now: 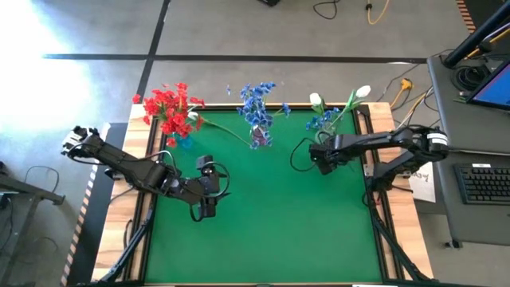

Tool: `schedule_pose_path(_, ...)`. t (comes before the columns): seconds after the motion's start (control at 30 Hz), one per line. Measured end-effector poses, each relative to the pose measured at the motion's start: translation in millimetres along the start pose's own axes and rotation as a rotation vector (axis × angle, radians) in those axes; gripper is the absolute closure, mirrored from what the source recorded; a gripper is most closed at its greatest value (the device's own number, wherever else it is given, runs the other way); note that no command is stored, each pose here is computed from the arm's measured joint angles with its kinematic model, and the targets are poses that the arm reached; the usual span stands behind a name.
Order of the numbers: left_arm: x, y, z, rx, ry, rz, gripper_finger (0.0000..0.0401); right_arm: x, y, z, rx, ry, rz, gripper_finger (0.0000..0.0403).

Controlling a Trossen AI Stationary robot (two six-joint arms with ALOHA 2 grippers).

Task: Sort flowers into vase by color
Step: Put the blue flowers into the purple vase

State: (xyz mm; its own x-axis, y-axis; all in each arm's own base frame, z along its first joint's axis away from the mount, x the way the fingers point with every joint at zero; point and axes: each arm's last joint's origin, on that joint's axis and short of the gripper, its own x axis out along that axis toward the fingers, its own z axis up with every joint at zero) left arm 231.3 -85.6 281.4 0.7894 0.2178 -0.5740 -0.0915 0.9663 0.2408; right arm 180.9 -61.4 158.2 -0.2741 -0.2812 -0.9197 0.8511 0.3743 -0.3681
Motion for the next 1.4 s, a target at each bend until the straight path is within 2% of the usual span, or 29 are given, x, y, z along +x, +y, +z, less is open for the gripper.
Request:
schedule_pose_path(0.4,0,1,0,0.002,-0.002,0.032,0.0164,13,-15,11,-0.054,0.04,-0.028,0.0174)
schedule_pose_path(0.87,0,1,0,0.006,-0.003,0.049,0.0164,29,-14,7,-0.068,0.038,0.022,0.018)
schedule_pose_path(1.4,0,1,0,0.002,-0.004,0.049,0.0164,37,-21,13,-0.07,0.06,0.05,0.0296)
